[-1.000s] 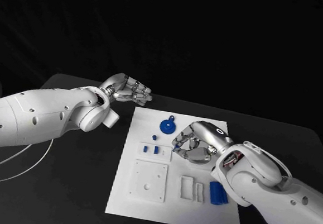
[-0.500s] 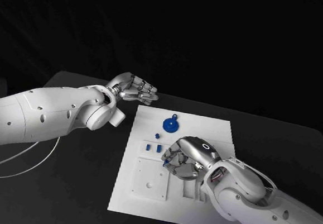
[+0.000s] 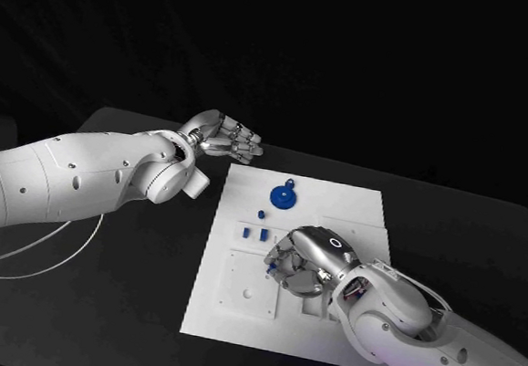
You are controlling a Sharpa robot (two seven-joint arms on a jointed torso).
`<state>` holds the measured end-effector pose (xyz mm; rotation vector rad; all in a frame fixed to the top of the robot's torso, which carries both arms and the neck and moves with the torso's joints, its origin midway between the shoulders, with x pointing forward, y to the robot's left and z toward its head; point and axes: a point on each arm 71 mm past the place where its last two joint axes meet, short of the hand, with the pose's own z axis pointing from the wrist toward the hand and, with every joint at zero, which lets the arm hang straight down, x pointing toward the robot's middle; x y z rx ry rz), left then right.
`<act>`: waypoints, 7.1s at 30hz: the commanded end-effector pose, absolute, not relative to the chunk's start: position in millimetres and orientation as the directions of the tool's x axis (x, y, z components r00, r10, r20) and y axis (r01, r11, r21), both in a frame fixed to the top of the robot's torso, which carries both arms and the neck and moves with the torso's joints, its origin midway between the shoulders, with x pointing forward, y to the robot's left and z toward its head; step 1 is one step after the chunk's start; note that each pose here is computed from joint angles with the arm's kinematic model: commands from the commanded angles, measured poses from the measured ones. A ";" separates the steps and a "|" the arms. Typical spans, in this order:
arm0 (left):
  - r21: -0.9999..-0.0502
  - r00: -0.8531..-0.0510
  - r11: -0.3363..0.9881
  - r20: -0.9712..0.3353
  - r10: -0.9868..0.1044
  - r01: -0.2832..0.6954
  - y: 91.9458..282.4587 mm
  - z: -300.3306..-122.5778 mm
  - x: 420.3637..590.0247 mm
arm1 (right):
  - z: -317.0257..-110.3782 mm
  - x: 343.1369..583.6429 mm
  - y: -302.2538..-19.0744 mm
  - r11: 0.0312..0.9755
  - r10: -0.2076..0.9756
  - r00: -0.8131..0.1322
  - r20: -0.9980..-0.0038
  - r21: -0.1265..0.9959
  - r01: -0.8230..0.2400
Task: Assemble the parts on the task board
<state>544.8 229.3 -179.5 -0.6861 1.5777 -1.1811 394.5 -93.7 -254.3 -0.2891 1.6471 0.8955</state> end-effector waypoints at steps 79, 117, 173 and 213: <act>-0.928 -0.326 0.359 -0.372 -0.869 0.100 239.2 -181.5 546.6 | -253.6 381.4 -94.9 0.681 0.234 -0.270 -0.934 0.356 -0.640; -0.927 -0.320 0.362 -0.374 -0.870 0.098 240.5 -182.1 546.3 | -255.5 379.3 -95.3 0.719 0.156 -0.269 -0.950 0.296 -0.629; -0.927 -0.325 0.363 -0.373 -0.869 0.093 240.1 -182.7 546.2 | -253.7 376.7 -84.1 0.744 0.074 -0.234 -0.969 0.210 -0.635; -0.927 -0.330 0.365 -0.371 -0.868 0.084 240.3 -183.5 546.4 | -251.2 378.2 -83.5 0.727 0.190 -0.268 -0.944 0.319 -0.608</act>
